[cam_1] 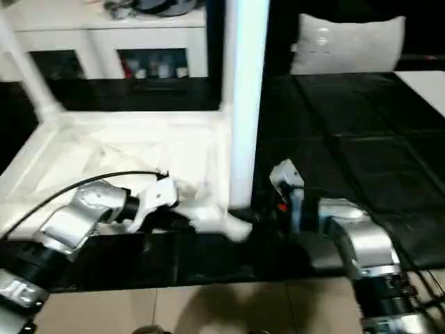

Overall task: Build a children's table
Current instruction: Rotate leg to tighten

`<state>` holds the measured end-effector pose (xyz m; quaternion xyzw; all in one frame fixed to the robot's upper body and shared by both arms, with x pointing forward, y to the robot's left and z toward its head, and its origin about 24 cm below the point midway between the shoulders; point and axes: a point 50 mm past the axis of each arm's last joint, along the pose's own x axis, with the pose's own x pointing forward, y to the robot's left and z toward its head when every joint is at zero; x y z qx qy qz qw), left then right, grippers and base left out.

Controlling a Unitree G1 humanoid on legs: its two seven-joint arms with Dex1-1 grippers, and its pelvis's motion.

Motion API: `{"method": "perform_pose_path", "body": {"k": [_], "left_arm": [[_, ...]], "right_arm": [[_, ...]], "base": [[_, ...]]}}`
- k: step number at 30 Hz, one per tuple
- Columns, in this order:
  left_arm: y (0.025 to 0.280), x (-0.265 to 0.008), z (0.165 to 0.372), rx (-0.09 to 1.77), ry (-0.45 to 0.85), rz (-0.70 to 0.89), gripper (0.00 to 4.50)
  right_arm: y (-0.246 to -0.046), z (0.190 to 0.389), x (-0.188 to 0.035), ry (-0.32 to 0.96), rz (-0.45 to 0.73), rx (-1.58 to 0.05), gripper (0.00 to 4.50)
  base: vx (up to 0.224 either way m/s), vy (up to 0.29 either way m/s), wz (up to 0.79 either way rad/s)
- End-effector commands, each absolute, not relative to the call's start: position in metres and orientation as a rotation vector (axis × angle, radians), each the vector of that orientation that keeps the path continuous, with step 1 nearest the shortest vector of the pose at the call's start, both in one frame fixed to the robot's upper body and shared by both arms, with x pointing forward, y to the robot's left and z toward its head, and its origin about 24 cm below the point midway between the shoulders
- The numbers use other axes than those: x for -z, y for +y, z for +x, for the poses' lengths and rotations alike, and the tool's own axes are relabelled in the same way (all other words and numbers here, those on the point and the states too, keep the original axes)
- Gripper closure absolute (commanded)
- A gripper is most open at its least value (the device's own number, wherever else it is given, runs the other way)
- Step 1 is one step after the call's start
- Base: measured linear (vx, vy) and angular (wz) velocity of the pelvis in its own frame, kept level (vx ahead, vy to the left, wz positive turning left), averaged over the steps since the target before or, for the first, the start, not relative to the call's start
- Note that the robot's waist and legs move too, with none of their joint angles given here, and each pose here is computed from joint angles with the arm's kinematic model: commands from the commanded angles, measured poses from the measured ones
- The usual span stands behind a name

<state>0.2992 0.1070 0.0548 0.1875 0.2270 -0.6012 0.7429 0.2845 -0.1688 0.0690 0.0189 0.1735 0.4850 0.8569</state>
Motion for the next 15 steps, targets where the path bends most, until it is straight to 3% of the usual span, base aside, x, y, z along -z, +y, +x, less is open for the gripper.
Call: {"method": "perform_pose_path", "body": {"k": [1,3,6,7,8,9,12,15], "left_arm": [[0.086,-0.063,0.304,1.272,0.434,0.350,4.50],[0.075,-0.063,0.310,1.161,0.437,0.303,4.50],[0.058,-0.066,0.318,1.042,0.402,0.261,4.50],[0.054,-0.068,0.320,1.021,0.389,0.252,4.50],[0.051,-0.069,0.320,1.008,0.382,0.246,4.50],[0.049,-0.069,0.320,1.009,0.376,0.252,4.50],[0.048,-0.070,0.319,1.035,0.361,0.297,4.50],[0.050,-0.070,0.317,1.055,0.355,0.320,4.50]], "right_arm": [[-0.145,0.290,-0.066,0.371,0.055,-0.986,2.48],[-0.139,0.300,-0.061,0.390,0.073,-0.804,2.49],[-0.128,0.306,-0.059,0.366,0.054,-0.695,2.50],[-0.123,0.306,-0.060,0.348,0.074,-0.704,2.50],[-0.120,0.306,-0.060,0.337,0.092,-0.709,1.96],[-0.119,0.306,-0.061,0.333,0.089,-0.712,1.83],[-0.120,0.305,-0.062,0.306,0.095,-0.723,1.73],[-0.124,0.304,-0.063,0.298,0.098,-0.724,1.36]], "base": [[0.000,0.000,0.00],[0.000,0.000,0.00],[0.000,0.000,0.00],[0.000,0.000,0.00],[0.000,0.000,0.00],[0.000,0.000,0.00],[0.000,0.000,0.00],[0.000,0.000,0.00]]}}
